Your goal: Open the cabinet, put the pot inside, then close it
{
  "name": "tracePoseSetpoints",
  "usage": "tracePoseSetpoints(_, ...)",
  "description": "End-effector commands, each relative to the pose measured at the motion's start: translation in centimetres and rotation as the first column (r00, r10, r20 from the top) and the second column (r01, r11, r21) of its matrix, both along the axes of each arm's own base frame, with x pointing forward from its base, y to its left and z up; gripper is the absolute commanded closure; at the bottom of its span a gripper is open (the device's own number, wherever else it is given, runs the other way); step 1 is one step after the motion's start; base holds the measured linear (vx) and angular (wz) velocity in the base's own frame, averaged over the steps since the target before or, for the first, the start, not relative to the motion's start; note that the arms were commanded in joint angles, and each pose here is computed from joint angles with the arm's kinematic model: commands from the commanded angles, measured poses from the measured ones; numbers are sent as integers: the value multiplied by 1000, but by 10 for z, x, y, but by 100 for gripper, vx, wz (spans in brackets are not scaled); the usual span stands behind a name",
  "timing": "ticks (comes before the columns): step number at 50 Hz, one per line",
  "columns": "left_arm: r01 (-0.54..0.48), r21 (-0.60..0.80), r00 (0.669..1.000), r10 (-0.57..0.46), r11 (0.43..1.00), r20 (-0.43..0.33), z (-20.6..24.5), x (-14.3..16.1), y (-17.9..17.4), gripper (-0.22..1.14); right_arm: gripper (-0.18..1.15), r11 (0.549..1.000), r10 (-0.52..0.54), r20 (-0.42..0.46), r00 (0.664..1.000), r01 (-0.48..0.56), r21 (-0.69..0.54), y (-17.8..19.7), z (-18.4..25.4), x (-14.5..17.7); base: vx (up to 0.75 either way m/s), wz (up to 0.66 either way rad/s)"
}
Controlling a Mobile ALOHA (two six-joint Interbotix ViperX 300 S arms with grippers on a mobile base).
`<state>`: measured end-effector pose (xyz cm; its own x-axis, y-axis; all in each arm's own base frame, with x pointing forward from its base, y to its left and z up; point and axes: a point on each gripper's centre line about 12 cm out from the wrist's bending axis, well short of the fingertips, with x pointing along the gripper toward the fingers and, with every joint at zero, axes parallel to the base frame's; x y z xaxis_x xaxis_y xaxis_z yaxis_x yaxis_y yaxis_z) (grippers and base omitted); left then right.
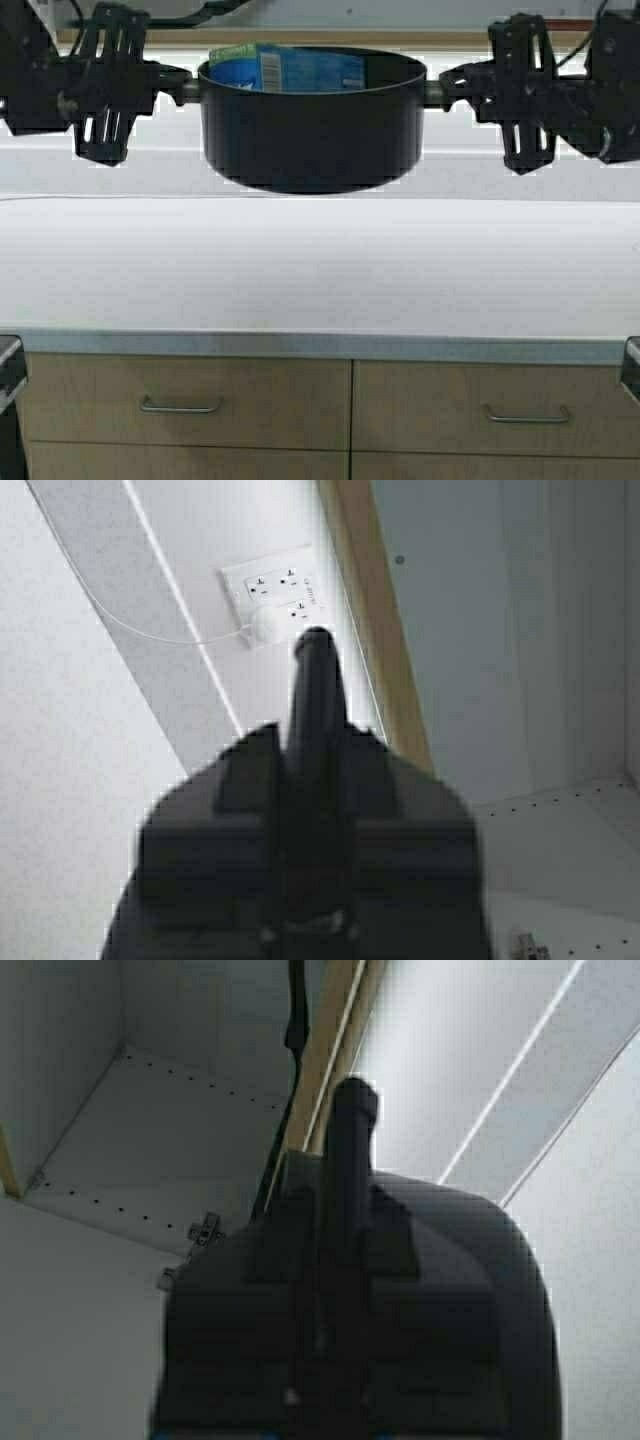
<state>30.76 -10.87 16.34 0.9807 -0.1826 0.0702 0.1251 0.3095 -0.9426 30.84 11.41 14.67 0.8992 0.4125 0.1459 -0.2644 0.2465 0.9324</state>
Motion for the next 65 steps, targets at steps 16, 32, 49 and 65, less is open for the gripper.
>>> tracePoseSetpoints(16,102,14,993,-103,995,49,90,12,-42,89,90,999,12,101,995,-7,-52,10,114,-4,0,0)
tracePoseSetpoints(32,115,9,991,-115,993,66,153,28,-54,89,90,998,-14,121,993,20,-55,11,178,5,1,0)
tracePoseSetpoints(49,116,9,991,-116,993,72,180,39,-60,89,90,997,-27,106,994,34,-63,16,203,24,5,-4)
tracePoseSetpoints(65,112,58,990,-117,992,79,186,50,-67,89,90,997,-42,93,995,47,-55,18,205,39,13,-3)
